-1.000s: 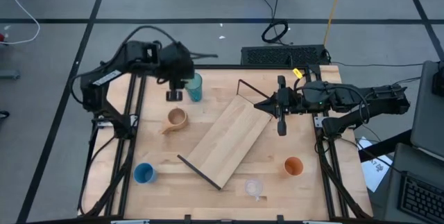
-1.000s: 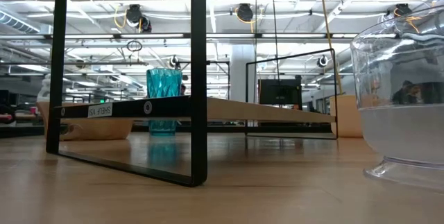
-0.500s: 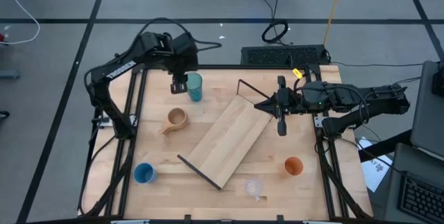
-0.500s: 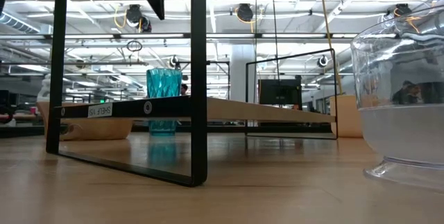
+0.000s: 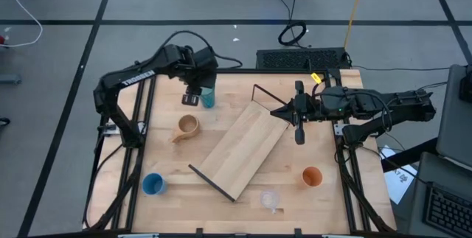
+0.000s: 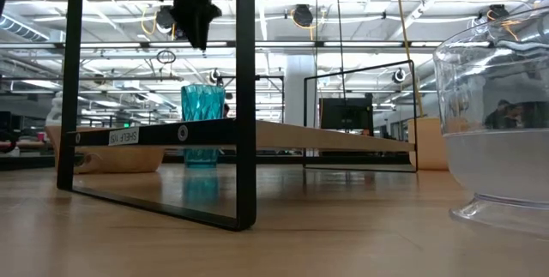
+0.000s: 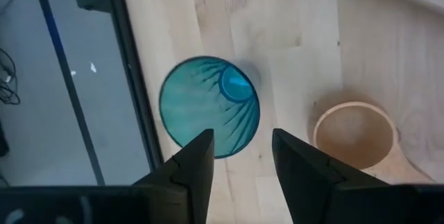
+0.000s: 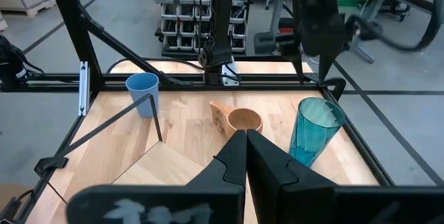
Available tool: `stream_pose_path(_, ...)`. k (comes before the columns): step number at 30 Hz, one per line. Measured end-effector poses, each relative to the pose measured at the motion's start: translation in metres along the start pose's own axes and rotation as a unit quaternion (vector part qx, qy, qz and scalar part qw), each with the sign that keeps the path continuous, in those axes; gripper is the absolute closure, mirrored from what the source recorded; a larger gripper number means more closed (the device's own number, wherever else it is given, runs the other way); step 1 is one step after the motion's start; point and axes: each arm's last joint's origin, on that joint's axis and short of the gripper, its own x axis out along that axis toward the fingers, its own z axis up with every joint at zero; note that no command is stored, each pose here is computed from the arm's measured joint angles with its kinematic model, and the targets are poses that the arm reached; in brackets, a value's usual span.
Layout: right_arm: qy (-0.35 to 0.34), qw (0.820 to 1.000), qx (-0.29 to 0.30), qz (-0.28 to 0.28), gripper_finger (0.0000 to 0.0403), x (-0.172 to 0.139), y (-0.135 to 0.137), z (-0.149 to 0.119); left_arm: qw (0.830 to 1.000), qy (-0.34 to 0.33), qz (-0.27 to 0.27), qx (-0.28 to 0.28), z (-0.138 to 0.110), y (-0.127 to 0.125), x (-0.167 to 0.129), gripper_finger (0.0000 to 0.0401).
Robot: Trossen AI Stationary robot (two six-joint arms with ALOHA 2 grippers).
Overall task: Stack small to large cups/mugs on shelf
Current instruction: Put the top blue cup on the shelf
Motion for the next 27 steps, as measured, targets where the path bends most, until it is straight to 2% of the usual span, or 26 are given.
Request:
stream_pose_path(8, 0.009, 1.0, -0.002, 0.0, 0.0403, 0.0, 0.0, -0.002, 1.0, 0.015, -0.007, -0.003, -0.003, 0.001, 0.029, 0.0251)
stream_pose_path(16, 0.012, 1.0, -0.003, 0.0, 0.0403, 0.0, 0.0, -0.003, 0.999, 0.015, -0.038, -0.007, -0.006, -0.003, 0.041, 0.0251)
stream_pose_path(27, 0.013, 1.0, -0.003, -0.001, 0.0403, 0.0, 0.0, -0.003, 0.999, 0.017, -0.041, -0.009, -0.007, -0.005, 0.055, 0.0251)
